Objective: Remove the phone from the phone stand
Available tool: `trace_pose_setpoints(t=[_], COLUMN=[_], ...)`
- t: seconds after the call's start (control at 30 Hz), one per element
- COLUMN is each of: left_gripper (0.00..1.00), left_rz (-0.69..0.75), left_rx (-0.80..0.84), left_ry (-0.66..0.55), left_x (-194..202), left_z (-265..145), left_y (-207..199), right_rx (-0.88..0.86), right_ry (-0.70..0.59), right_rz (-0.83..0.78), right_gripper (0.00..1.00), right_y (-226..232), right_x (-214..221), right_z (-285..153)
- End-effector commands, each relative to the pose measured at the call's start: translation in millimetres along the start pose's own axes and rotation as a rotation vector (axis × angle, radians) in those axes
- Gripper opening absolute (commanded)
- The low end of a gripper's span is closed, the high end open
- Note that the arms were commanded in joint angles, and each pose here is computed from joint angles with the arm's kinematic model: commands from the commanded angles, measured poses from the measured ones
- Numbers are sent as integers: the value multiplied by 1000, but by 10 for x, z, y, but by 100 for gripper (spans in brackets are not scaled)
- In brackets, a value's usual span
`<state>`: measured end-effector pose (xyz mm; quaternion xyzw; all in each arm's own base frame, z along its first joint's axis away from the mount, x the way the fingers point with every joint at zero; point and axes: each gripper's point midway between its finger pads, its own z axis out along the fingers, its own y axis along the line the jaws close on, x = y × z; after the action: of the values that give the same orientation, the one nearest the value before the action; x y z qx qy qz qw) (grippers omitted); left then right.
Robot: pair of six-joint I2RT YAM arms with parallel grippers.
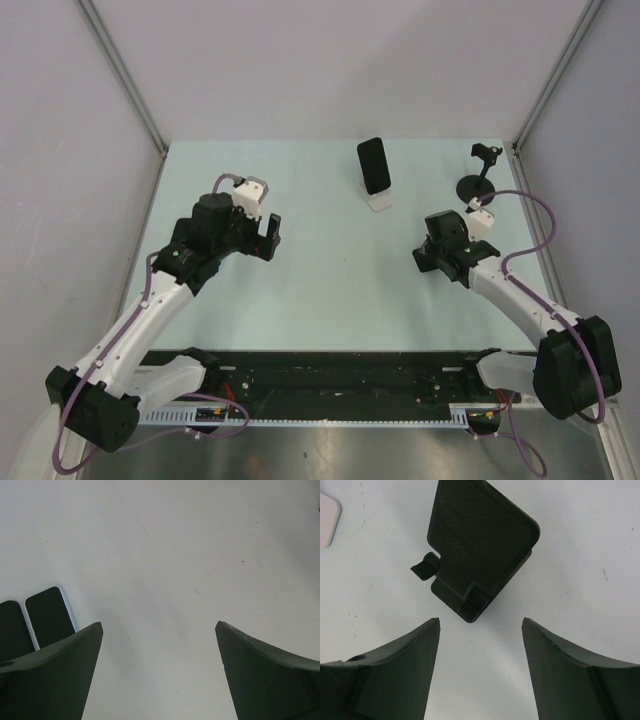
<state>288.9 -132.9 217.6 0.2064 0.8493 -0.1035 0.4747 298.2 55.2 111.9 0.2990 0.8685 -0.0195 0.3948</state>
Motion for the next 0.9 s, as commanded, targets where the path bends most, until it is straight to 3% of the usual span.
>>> trace_pose_setpoints(t=[0.0,0.5,0.7,0.73,0.87], left_gripper=[100,100,100,100,100], left_rz=[2,18,19,20,21], left_rx=[-56,-74,-69,-68,-68], left_ry=[-82,-78,-78,-75,-78], left_x=[-182,-156,-154,-148,-154], left_z=[-69,-65,-61,-53,-61], left_y=[70,78,67,65,63], right_rx=[3,61,76,76,27], right_ry=[-89,-79,-64,-64,-68], right_rz=[144,130,109,84,5], right_gripper=[69,43,19,9,0], right_y=[202,212,151,133,97], right_x=[-210,-81,-67,-82,-266], right_z=[95,406,421,412,409])
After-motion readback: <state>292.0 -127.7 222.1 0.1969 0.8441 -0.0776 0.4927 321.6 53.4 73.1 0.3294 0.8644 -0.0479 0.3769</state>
